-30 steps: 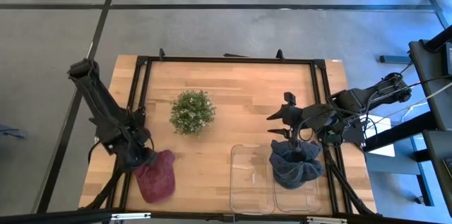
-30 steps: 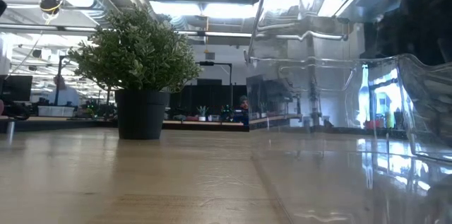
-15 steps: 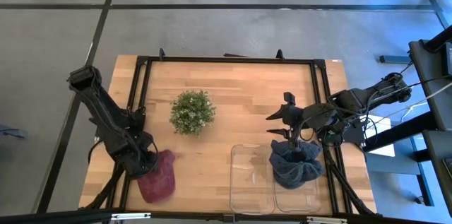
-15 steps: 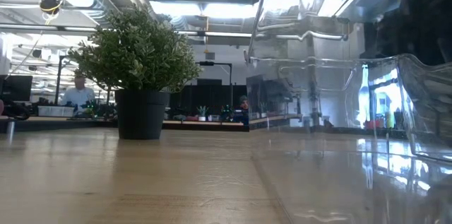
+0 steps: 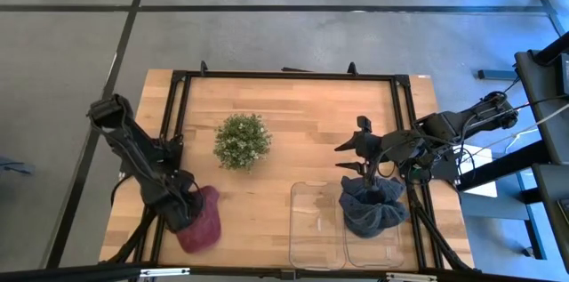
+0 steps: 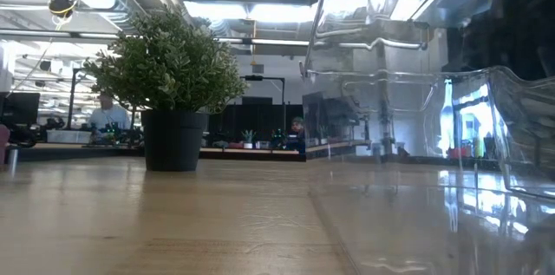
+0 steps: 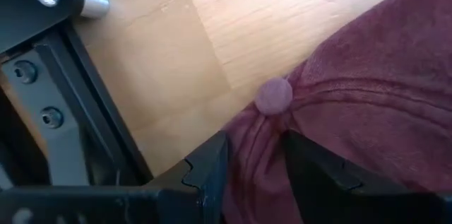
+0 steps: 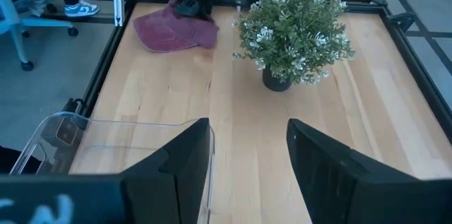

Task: Pick & Place hat
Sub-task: Put the red cap into the left transparent bin

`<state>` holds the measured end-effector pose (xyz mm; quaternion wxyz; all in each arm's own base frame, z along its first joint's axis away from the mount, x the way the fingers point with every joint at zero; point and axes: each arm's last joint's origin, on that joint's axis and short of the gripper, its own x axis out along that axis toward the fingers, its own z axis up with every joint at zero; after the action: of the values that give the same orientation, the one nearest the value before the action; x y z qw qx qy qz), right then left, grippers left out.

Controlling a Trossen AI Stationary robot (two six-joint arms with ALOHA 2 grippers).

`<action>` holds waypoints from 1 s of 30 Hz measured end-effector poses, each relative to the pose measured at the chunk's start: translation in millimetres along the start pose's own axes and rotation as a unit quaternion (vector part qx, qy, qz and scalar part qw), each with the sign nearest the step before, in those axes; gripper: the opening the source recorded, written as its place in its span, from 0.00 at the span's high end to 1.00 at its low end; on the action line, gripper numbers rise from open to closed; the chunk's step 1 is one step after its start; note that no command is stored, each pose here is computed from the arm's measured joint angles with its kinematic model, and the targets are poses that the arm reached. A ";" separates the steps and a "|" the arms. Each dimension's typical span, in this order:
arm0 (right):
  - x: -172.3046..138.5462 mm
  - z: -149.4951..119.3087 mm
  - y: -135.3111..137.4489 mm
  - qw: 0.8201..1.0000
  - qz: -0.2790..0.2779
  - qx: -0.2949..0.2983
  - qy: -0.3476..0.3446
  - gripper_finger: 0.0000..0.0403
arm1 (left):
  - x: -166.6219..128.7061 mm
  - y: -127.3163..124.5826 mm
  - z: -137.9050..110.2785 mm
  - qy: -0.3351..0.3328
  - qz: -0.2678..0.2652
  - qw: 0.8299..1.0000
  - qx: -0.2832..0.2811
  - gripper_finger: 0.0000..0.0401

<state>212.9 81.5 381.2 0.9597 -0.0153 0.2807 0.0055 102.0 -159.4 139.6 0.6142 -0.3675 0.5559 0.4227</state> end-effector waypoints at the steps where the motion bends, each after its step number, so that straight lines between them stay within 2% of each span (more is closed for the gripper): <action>1: 0.0 0.0 0.0 1.000 0.000 0.000 0.000 0.53 | 1.8 -0.9 -0.8 -0.002 0.002 1.000 -0.001 0.66; 11: 0.0 0.0 0.0 1.000 0.000 0.003 0.000 0.53 | 5.2 -5.2 -3.7 -0.003 -0.010 1.000 -0.003 0.66; 16: -0.1 0.1 0.0 1.000 0.000 0.003 0.000 0.53 | 5.4 -5.3 -3.5 -0.007 -0.013 1.000 0.019 0.68; 20: -0.1 0.1 0.0 1.000 0.000 0.001 0.000 0.53 | 5.5 -5.7 -3.5 -0.010 -0.016 0.999 0.039 0.77; 25: -0.1 0.1 -0.3 1.000 -0.005 -0.015 -0.001 0.53 | 5.5 -6.0 -3.0 -0.018 -0.021 0.998 0.051 0.95; 30: -0.1 1.8 -0.3 1.000 -0.008 -0.020 -0.010 0.53 | 3.6 -5.9 -3.2 -0.010 -0.020 0.999 0.034 0.98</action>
<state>213.8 81.3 382.7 0.9618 -0.0367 0.2711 0.0031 106.4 -164.2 135.6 0.6408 -0.3530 0.5560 0.3946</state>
